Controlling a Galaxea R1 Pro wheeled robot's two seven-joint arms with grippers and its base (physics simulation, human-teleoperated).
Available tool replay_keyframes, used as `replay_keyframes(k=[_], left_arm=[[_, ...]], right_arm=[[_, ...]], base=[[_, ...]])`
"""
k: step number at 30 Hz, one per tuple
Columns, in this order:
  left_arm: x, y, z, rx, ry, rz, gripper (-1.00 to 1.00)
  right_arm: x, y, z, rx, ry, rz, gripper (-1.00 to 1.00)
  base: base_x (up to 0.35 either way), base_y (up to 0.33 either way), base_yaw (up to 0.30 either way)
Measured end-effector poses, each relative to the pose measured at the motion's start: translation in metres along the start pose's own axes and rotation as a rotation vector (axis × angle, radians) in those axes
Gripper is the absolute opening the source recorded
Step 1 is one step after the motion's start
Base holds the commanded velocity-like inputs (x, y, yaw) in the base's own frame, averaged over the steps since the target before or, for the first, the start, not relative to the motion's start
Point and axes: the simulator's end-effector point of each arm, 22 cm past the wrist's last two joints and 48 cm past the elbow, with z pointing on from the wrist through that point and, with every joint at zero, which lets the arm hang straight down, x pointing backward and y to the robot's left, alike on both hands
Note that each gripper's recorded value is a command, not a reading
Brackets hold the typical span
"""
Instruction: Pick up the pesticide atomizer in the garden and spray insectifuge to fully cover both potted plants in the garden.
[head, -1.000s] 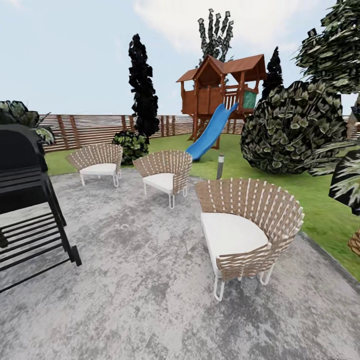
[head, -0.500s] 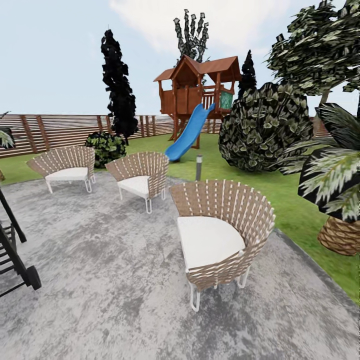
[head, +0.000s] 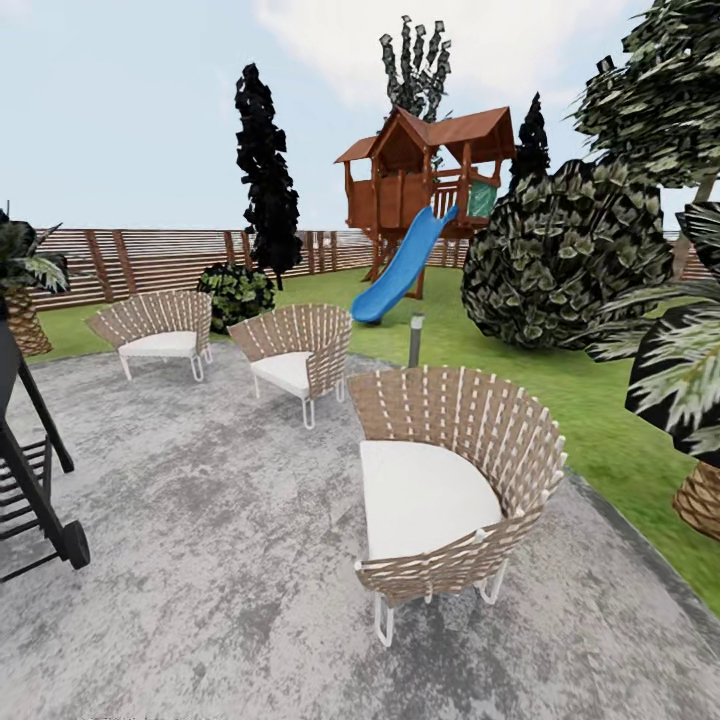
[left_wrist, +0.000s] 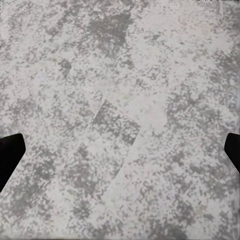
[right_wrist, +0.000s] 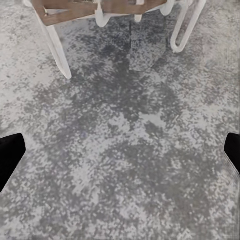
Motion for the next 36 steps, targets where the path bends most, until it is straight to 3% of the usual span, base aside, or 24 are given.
replay_keyframes(k=[11, 26, 28, 33, 36], left_arm=[[-0.002, 0.000, 0.000, 0.000, -0.013, -0.001, 1.00], [-0.005, 0.004, 0.000, -0.011, -0.021, -0.015, 1.00], [-0.005, 0.007, 0.000, -0.020, -0.021, -0.029, 1.00], [-0.004, 0.027, -0.001, -0.077, -0.024, -0.122, 1.00], [-0.004, 0.029, -0.001, -0.081, -0.025, -0.133, 1.00]], right_arm=[[0.000, 0.000, 0.000, 0.000, 0.000, -0.001, 1.00], [0.000, 0.000, 0.000, 0.001, 0.000, 0.001, 1.00], [0.000, -0.001, 0.000, 0.002, -0.001, 0.002, 1.00], [-0.001, -0.003, 0.000, 0.005, -0.004, 0.000, 1.00], [-0.004, -0.005, 0.000, 0.007, -0.014, -0.001, 1.00]], base=[[0.111, -0.283, 0.273], [0.005, -0.014, 0.274], [0.000, 0.000, 0.273], [0.000, 0.000, 0.274], [0.000, 0.000, 0.274]])
